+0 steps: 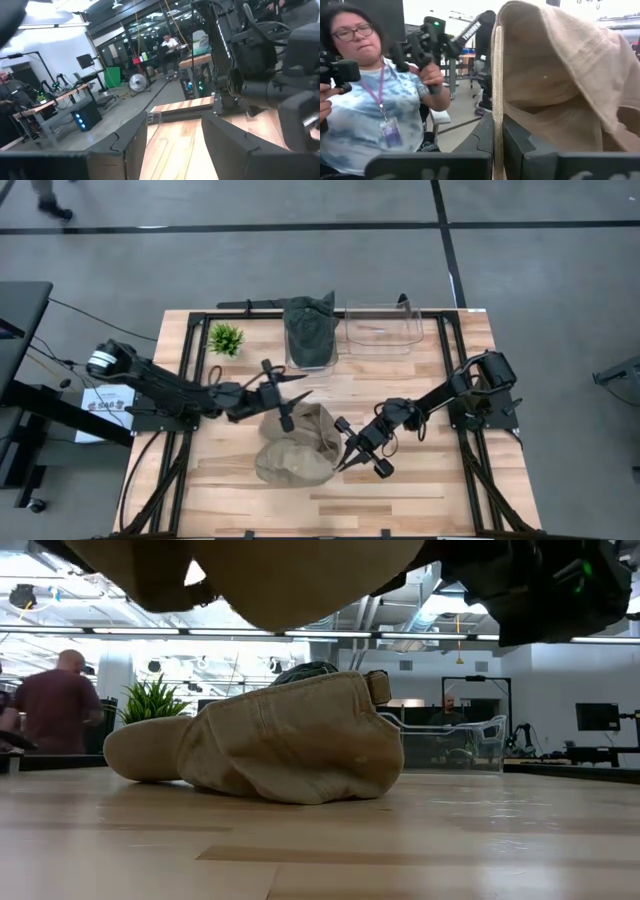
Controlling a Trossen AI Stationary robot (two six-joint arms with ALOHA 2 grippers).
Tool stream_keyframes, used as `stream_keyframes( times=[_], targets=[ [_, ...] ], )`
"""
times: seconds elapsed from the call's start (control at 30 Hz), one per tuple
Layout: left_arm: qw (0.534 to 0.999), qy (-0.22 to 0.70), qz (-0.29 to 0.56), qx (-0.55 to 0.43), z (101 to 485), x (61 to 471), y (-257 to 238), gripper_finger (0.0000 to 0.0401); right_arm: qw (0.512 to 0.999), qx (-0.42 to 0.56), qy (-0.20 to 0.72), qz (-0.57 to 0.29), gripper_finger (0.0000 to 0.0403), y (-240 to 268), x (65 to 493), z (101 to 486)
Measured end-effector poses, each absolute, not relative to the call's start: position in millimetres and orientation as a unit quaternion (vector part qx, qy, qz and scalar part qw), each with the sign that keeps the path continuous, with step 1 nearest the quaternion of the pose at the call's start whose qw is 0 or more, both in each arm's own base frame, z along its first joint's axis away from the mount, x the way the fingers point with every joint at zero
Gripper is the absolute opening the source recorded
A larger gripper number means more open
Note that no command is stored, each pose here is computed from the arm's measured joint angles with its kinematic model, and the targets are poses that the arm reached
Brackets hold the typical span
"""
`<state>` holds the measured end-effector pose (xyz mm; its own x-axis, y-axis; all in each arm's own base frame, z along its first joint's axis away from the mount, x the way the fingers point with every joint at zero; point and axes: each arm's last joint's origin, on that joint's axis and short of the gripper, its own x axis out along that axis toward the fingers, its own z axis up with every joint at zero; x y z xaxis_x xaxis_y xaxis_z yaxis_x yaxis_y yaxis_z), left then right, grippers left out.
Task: Pick & Place hat
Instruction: Put the brown cap into the right transparent bin
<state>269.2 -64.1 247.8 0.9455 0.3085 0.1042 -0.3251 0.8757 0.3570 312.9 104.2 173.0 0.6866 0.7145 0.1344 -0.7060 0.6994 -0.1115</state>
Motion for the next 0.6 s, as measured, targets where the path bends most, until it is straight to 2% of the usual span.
stream_keyframes(
  times=[0.3,0.6],
  targets=[
    [0.978,-0.022,0.101,0.181,242,313,-88,0.0186,0.952,-0.019,-0.091,0.291,0.0005,97,317,175],
    [0.994,-0.036,0.033,0.098,240,337,-103,0.0186,0.975,-0.009,-0.080,0.206,0.0005,90,320,174]
  ],
)
